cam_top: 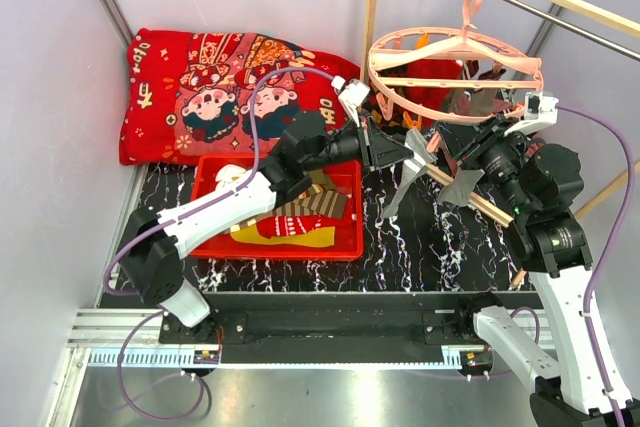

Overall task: Clip the socks to the hanger
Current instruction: Clamp the sock onto the hanger.

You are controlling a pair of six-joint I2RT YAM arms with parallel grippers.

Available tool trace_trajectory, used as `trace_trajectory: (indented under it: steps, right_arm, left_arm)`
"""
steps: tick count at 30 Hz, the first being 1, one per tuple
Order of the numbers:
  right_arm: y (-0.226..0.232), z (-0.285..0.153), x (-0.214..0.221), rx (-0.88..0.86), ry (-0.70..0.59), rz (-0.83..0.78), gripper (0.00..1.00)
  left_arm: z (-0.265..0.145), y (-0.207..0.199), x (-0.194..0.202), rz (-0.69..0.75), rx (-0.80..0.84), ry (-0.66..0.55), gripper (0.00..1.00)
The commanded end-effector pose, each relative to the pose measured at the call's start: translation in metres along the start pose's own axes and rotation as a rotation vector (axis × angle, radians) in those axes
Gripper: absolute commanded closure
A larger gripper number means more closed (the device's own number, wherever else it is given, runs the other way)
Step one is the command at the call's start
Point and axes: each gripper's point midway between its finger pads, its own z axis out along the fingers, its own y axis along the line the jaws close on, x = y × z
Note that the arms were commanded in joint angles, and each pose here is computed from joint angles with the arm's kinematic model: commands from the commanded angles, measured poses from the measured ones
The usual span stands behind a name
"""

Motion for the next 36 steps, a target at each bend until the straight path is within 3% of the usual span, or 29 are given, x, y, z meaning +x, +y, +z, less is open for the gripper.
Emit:
trace_trajectory:
  steps: [1, 26, 29, 30, 32, 34, 36]
  right_arm:
    - [0.013, 0.001, -0.008, -0.062, -0.029, -0.001, 1.0]
    - [0.015, 0.003, -0.003, -0.087, -0.019, -0.007, 1.0]
    - [0.014, 0.003, -0.001, -0.087, -0.013, -0.009, 0.85]
    - [0.014, 0.003, -0.001, -0.086, -0.015, -0.01, 0.68]
    - [0.011, 0.002, -0.002, -0.075, -0.023, -0.014, 0.53]
    - [0.01, 0.001, -0.003, -0.068, -0.031, -0.019, 0.44]
    - [0.007, 0.001, -0.005, -0.052, -0.043, -0.023, 0.41]
  left_arm:
    - [0.006, -0.03, -0.027, 0.033, 0.093, -0.063, 1.0]
    - [0.018, -0.053, -0.036, 0.004, 0.154, -0.083, 1.0]
    - [0.018, -0.055, -0.037, 0.005, 0.162, -0.087, 1.0]
    - [0.018, -0.056, -0.038, 0.007, 0.163, -0.088, 1.0]
    - [0.019, -0.054, -0.036, 0.008, 0.16, -0.085, 1.0]
    - [0.019, -0.053, -0.034, 0.008, 0.156, -0.082, 1.0]
    - [0.019, -0.053, -0.033, 0.007, 0.159, -0.076, 1.0]
